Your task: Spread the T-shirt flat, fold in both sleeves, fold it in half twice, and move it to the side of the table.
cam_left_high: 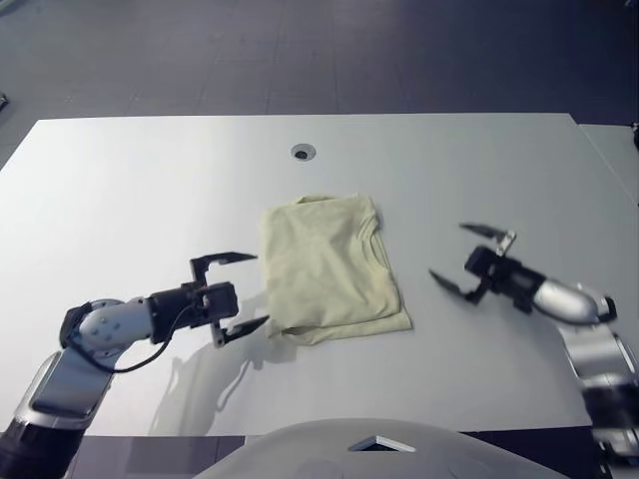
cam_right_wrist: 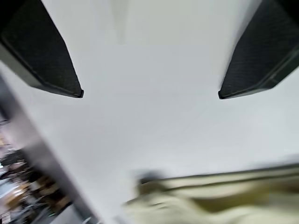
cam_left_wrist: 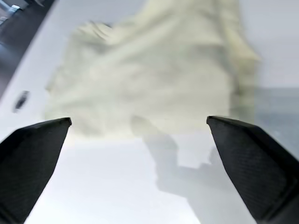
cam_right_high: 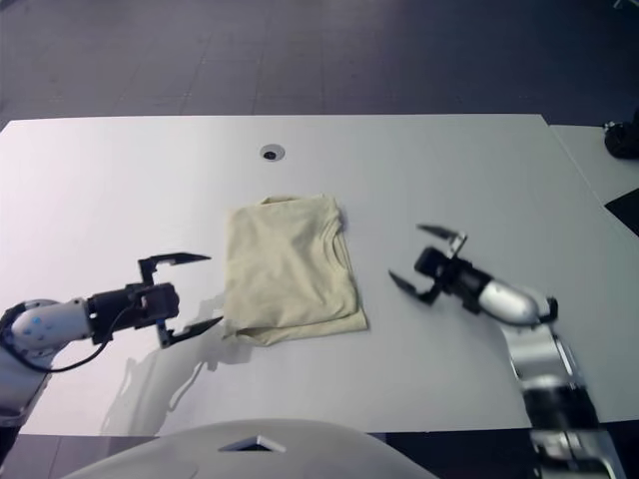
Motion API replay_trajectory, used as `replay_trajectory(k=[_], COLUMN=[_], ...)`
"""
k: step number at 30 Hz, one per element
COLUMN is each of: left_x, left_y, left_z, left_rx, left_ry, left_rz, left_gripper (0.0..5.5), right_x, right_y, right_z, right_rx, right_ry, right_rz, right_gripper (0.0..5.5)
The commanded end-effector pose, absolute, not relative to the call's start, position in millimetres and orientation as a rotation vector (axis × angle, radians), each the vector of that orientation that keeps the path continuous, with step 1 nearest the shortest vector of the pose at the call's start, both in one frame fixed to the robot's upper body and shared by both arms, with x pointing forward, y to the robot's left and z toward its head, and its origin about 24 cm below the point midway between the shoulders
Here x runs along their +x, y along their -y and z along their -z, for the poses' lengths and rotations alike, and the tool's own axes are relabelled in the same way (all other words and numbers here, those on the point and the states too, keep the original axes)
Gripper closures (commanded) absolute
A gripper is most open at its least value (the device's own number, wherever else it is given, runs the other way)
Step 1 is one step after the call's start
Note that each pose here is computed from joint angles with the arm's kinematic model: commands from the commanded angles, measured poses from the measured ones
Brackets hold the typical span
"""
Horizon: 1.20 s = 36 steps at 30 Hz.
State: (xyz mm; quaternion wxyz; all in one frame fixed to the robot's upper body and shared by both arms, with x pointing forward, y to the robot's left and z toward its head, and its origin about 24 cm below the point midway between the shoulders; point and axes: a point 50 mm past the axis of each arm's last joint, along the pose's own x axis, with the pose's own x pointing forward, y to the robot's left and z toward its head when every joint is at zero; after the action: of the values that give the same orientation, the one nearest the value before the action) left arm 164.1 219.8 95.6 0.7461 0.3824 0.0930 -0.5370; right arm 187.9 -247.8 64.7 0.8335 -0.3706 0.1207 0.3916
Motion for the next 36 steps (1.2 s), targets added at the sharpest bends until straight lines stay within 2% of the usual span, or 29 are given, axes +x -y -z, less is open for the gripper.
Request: replay_trajectory(k=[1,6,15,17,20,28,36], left_x=[130,126,145,147,152,153,155], left_y=[-215,-199,-186,-181,-175,-172,-171], left_z=[-97,-76,-55,-52,-50,-45,-43], left_rx=[1.037,1.151,1.304,1.303,1.313,1.312,1.305], left_ry=[-0.193,-0.109,-0.105,-0.104,-0.098,-0.125,-0.128], left_rz=[1.418,1.398,1.277,1.267,1.244,1.242,1.254], left_gripper=[0.11,0.11,0.11,0.46,0.88,2.32,3.81], right_x=[138,142,163,166,169,189,187], right_y=[219,194,174,170,168,182,168], right_z=[-86,-82,-75,-71,-63,-60,-50], right_rx=[-0.957,-0.989,-1.139,-1.169,-1.219,-1.36,-1.328], right_ry=[-0.28,-0.214,-0.101,-0.081,-0.059,-0.033,0.015], right_rz=[-1.146,-1.186,-1.225,-1.25,-1.274,-1.253,-1.299], right_gripper=[0.12,0.12,0.12,0.1,0.47,1.81,3.2])
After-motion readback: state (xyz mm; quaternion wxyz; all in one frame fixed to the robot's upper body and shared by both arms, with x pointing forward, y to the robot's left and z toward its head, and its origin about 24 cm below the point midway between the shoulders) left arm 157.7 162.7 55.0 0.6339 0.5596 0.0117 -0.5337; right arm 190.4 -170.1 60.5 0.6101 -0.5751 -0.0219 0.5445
